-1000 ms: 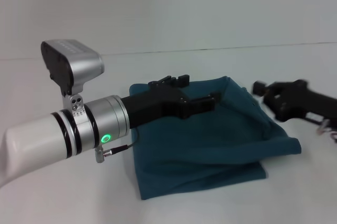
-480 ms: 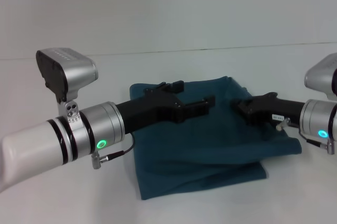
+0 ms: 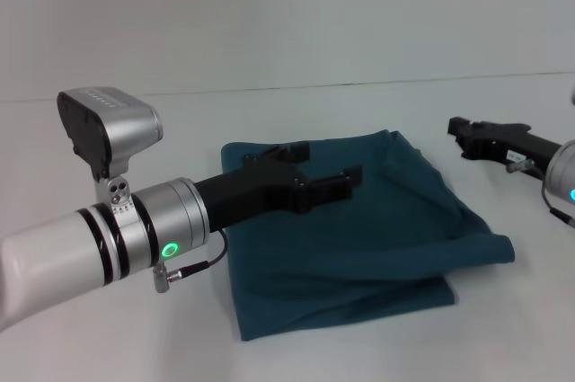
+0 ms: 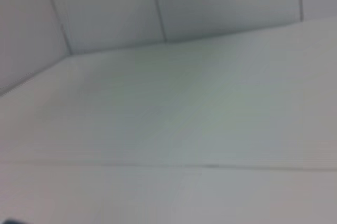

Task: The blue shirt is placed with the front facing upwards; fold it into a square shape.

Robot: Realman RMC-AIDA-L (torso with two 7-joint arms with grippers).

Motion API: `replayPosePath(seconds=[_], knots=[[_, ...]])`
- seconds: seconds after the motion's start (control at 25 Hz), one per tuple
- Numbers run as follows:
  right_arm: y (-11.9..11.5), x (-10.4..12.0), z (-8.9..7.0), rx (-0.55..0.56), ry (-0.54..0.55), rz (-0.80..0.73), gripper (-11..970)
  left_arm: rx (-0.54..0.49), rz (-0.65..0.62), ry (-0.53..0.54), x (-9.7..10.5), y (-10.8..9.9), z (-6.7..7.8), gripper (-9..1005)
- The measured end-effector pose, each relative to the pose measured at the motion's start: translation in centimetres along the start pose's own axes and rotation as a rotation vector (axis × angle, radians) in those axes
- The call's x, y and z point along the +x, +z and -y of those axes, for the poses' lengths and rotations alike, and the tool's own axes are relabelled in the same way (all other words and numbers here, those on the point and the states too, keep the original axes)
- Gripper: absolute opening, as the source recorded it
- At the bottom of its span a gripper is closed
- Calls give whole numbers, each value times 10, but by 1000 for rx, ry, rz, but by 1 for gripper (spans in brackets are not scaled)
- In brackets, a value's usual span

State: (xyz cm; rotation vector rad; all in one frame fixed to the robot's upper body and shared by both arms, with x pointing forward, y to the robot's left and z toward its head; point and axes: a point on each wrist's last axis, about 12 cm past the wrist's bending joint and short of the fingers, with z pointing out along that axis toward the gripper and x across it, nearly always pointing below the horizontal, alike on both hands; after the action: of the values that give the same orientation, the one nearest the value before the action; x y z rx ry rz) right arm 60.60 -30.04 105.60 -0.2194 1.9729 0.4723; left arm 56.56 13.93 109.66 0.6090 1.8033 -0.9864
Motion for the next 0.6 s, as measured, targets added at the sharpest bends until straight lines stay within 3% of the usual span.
replayPosePath(seconds=[0.2,0.4,0.6], knots=[[-7,2,-2,-48,-21,26,57,-1,-3,3,2,0,0,949],[-14,9,-26,-257,-126,29,59,-7,-5,-6,5,-1,-1,948],[-8,22,-42,-343,-207,-70,61,-10,-8,-8,5,0,-2,948]])
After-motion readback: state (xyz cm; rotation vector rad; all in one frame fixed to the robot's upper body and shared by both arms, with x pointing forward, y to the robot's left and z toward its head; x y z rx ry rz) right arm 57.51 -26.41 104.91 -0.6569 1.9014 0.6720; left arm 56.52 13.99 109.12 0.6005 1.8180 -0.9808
